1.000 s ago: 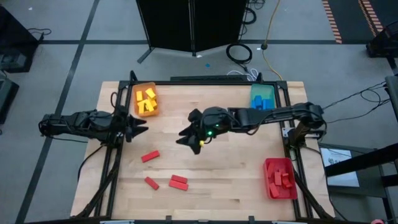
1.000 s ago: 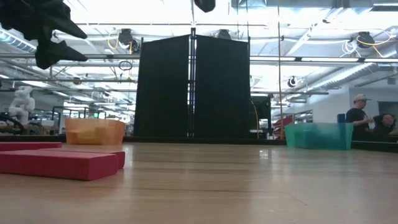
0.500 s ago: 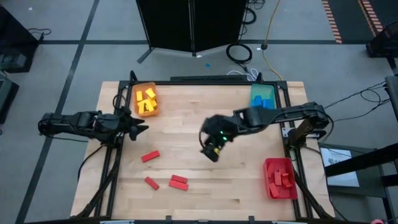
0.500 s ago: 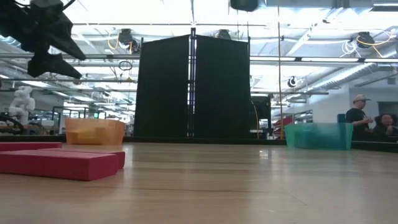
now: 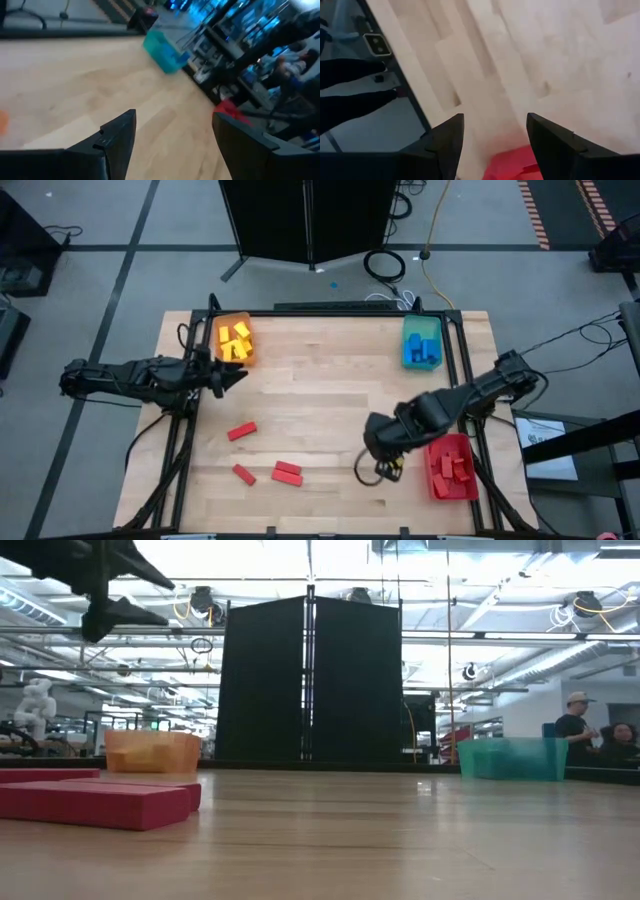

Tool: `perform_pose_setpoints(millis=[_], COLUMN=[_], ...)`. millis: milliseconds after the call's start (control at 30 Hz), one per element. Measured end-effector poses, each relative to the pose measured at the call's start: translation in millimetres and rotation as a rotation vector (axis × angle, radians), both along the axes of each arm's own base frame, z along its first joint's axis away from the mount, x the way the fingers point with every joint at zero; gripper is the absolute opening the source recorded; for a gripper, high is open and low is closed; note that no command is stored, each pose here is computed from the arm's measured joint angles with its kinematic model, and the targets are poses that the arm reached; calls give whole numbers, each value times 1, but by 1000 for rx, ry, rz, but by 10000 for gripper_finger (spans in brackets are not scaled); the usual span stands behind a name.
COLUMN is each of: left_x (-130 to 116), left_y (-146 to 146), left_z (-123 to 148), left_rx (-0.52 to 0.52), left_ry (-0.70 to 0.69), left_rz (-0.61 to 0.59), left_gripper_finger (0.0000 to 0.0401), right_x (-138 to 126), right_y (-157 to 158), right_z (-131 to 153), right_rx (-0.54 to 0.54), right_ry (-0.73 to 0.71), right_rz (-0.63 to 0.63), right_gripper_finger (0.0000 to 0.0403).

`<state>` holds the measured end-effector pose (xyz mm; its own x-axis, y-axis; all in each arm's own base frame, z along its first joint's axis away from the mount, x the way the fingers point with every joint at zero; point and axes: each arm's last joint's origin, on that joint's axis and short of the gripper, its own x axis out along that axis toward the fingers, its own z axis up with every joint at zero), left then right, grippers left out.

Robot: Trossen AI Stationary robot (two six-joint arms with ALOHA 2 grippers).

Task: Sort blocks
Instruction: Put the red block into the red bin

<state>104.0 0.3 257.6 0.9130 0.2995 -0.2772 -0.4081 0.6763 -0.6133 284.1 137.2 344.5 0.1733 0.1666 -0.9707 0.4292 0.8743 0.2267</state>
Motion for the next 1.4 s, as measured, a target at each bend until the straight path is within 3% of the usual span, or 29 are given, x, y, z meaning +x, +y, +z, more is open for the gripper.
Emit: perform_pose_setpoints(millis=[200, 367, 467, 600, 767, 867, 1000, 1200, 1400], left_x=[7, 12, 17, 32, 43, 49, 60, 78, 88], left_y=[-2, -3, -6, -17, -30, -37, -47, -61, -74], left_z=[4, -13, -28, -43, -66, -67, -52, -25, -27], left_rx=[33, 64, -44, -237, -339, -305, -138, 22, 91], left_ry=[-24, 240, 424, 565, 817, 972, 1109, 1086, 1077], left_rz=[-50, -114, -152, -275, -306, -315, -304, -345, -437], left_gripper_finger=[258, 258, 258, 258, 258, 258, 258, 258, 258], right_x=[-21, -48, -61, -72, -78, -79, -79, -79, -81], right_y=[36, 66, 79, 90, 95, 96, 96, 95, 96], right_z=[0, -1, -1, -1, -1, -1, -1, -1, -1], right_rx=[15, 15, 7, -33, -80, -98, -116, -131, -141], right_ry=[33, 88, 91, 54, -20, -46, -61, -76, -86], right_rz=[-14, -40, -88, -155, -217, -219, -204, -203, -194], right_gripper_finger=[203, 203, 203, 203, 203, 203, 203, 203, 203])
